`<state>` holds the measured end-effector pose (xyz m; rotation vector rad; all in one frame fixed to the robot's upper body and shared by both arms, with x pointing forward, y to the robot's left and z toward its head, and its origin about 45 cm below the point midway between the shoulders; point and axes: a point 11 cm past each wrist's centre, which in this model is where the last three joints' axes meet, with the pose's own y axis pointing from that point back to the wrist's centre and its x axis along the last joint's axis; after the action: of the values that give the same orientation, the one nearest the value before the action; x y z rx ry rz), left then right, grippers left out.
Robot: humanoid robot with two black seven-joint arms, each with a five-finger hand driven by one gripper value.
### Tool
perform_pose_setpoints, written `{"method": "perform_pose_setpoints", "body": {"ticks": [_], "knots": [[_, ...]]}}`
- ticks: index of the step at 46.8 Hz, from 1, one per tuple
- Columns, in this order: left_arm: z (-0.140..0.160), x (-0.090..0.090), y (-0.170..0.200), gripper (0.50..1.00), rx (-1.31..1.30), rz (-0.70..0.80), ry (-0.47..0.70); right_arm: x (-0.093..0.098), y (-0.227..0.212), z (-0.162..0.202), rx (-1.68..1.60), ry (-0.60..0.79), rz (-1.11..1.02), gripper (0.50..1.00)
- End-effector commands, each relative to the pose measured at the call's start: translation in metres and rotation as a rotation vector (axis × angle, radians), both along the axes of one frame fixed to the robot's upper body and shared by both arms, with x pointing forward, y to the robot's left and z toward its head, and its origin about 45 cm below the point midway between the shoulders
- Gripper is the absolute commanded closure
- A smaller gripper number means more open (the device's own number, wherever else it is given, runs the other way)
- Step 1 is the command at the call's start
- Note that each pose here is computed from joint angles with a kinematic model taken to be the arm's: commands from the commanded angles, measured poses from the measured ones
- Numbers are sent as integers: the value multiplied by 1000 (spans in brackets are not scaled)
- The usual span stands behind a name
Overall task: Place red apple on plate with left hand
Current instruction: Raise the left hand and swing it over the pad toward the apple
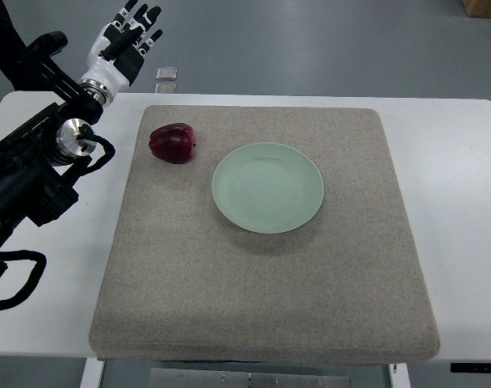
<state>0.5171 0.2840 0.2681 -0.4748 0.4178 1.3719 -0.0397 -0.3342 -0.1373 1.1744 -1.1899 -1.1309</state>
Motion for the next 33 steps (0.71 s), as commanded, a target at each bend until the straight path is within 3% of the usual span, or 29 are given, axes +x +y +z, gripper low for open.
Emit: {"method": "perform_pose_setpoints", "body": {"ticks": [1,16,33], "knots": [[-1,0,0,508,0,0,1,0,0,0,0,0,0,536],[8,1,21,508,-134,91,-33,0,0,0,0,0,0,536],[9,3,10,512,-46,51,-18,0,0,0,0,0,0,536]]}}
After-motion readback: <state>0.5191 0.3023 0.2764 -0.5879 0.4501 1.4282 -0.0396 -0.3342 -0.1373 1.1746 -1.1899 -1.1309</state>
